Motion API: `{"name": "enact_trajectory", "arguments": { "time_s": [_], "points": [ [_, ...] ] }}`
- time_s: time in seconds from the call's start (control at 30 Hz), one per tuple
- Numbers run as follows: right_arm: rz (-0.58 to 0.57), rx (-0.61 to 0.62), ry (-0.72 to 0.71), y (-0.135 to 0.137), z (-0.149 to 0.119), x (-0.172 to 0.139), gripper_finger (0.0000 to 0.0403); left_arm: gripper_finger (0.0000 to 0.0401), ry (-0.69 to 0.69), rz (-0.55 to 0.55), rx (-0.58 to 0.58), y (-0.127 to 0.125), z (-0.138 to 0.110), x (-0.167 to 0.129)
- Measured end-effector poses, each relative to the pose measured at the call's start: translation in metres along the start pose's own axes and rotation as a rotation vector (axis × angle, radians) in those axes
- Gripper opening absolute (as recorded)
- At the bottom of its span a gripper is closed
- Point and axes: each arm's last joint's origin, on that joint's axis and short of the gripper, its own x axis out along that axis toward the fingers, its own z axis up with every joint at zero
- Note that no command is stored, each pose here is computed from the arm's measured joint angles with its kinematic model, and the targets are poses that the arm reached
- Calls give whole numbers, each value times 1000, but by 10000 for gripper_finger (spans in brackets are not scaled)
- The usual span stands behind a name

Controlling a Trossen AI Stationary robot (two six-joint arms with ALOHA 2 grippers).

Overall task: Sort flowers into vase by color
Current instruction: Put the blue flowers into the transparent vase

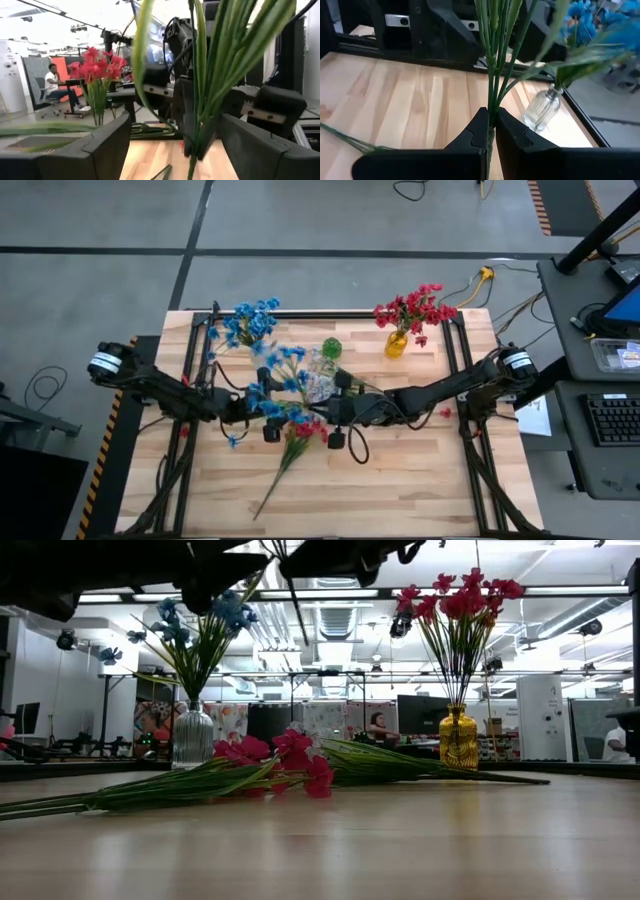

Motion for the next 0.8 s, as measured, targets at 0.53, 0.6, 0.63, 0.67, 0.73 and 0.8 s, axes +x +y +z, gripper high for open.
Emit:
{"name": "enact_trajectory", "arguments": {
  "time_s": [0.53, 0.6, 0.63, 0.67, 0.73, 0.8],
  "points": [
    [-9, -35, -20, 5, -6, 10, 17, 162, 3, 32, 36, -5, 2, 13],
    [-13, -30, -19, 4, -6, 10, 27, 114, 5, 37, 36, -5, 1, 13],
    [-14, -30, -19, 4, -6, 10, 35, 89, 6, 39, 36, -5, 1, 13],
    [-13, -31, -20, 4, -6, 10, 44, 64, 7, 40, 36, -5, 1, 13],
    [-12, -30, -21, 5, -6, 10, 65, 20, 8, 39, 33, -5, 1, 13],
    [-11, -22, -21, 5, -6, 10, 91, 11, 12, 39, 28, -5, 1, 13]
  ]
}}
